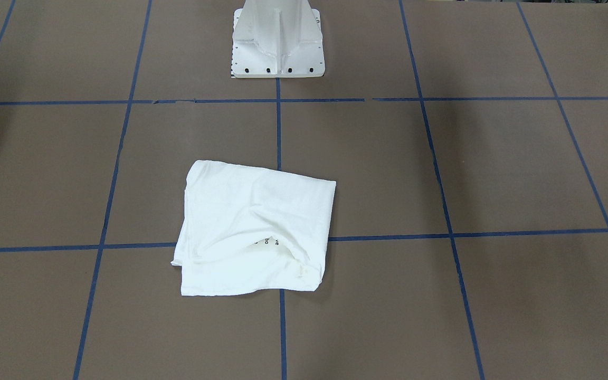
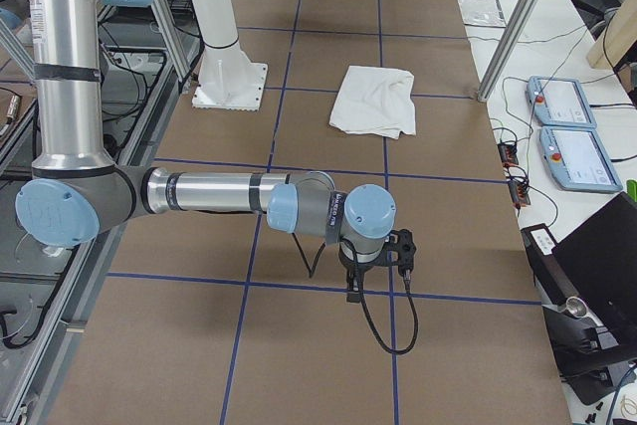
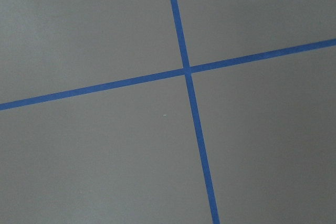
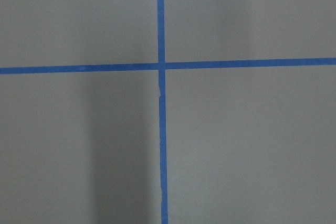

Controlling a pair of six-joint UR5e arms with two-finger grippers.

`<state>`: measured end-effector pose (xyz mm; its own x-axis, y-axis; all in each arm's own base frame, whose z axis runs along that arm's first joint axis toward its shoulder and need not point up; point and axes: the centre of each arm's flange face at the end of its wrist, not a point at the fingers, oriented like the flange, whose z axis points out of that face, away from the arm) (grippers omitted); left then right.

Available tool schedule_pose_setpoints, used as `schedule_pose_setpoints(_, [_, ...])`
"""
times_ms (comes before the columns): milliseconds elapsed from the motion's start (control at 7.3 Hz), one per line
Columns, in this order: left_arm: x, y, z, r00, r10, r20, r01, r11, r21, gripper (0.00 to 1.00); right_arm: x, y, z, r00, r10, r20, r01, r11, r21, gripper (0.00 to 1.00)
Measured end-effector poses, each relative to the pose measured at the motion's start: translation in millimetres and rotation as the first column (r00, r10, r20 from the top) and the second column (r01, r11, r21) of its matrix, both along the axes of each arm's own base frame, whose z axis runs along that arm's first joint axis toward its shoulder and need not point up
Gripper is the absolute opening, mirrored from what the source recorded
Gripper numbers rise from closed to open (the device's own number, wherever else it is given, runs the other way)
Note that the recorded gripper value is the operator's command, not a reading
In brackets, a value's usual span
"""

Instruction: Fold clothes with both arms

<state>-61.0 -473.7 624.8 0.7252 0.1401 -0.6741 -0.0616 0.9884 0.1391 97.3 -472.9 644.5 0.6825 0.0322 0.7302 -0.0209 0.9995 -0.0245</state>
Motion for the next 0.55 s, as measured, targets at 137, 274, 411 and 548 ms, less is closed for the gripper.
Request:
schedule_pose_setpoints(137, [0.4, -1.3, -3.2, 0.999, -0.054, -0.009, 0.053, 0.998, -0.043, 0.99, -0.1, -0.1, 0.2, 1.0, 0.0, 0.0, 0.0, 1.0, 0.0, 1.0])
schedule_pose_setpoints(274, [0.6, -2.5, -5.7, 0.996, -0.094, -0.012, 0.093, 0.993, -0.073, 0.99, 0.0, -0.4, -0.1, 1.0, 0.0, 0.0, 0.0, 1.0, 0.001, 1.0])
schedule_pose_setpoints(411, [0.6, -2.9, -6.3, 0.994, -0.112, -0.014, 0.11, 0.99, -0.087, 0.99, -0.3, -0.7, -0.4, 1.0, 0.0, 0.0, 0.0, 1.0, 0.001, 1.0])
schedule_pose_setpoints(548, [0.6, -3.4, -7.0, 0.993, -0.119, -0.014, 0.117, 0.989, -0.091, 0.99, -0.4, -0.7, -0.4, 1.0, 0.0, 0.0, 0.0, 1.0, 0.001, 1.0])
